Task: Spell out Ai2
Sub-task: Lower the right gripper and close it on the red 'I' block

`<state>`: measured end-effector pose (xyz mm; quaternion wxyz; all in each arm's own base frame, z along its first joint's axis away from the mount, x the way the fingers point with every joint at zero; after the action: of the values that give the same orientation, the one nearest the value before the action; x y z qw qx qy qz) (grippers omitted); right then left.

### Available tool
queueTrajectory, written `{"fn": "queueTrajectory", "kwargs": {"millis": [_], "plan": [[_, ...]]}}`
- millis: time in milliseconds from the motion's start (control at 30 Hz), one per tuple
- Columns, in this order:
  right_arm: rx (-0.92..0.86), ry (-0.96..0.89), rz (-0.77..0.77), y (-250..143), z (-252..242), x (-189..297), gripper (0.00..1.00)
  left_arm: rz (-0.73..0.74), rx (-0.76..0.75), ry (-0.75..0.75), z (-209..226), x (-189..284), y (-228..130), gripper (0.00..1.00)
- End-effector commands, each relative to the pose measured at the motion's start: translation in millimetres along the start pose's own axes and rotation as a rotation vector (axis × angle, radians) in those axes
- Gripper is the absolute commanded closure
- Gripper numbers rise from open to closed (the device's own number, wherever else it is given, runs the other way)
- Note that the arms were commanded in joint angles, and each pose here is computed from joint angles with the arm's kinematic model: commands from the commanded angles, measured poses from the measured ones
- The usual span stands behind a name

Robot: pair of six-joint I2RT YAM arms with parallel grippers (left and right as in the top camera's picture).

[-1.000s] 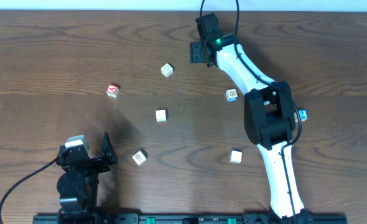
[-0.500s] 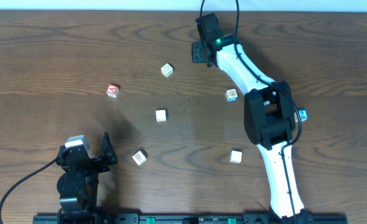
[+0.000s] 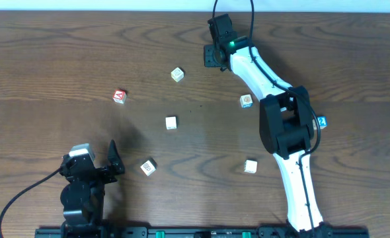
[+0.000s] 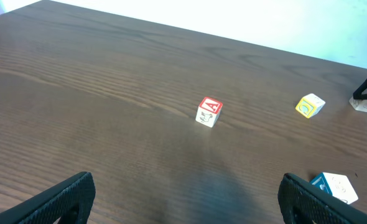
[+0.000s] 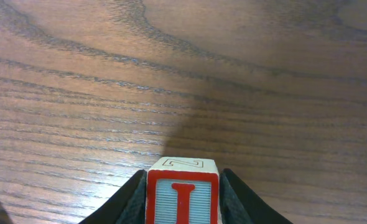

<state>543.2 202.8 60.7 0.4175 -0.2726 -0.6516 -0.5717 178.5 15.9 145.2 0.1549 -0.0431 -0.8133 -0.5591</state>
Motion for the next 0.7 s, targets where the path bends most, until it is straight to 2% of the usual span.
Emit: {"fn": "queueTrajectory", "kwargs": {"millis": [0, 667], "plan": [[0.005, -0.008, -0.005, 1.7, 4.0, -1.2, 0.65, 0.024, -0.005, 0.003, 2.8, -2.9, -9.0, 0.05], [0.005, -0.008, -0.004, 1.4, 4.3, -1.1, 0.8, 0.025, -0.005, 0.003, 2.8, -2.9, -9.0, 0.05]]}}
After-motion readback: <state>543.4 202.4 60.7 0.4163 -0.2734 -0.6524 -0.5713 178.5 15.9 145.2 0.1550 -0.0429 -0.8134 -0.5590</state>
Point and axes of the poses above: each gripper's point midway between its finger pads, its own x axis back along the fingers, its own z axis along the line the jaws close on, y = z × x, the point moved 5 cm from there along x, back along the fingers, and after that the axes turned 11 degrees about x, right-handed, at the moved point
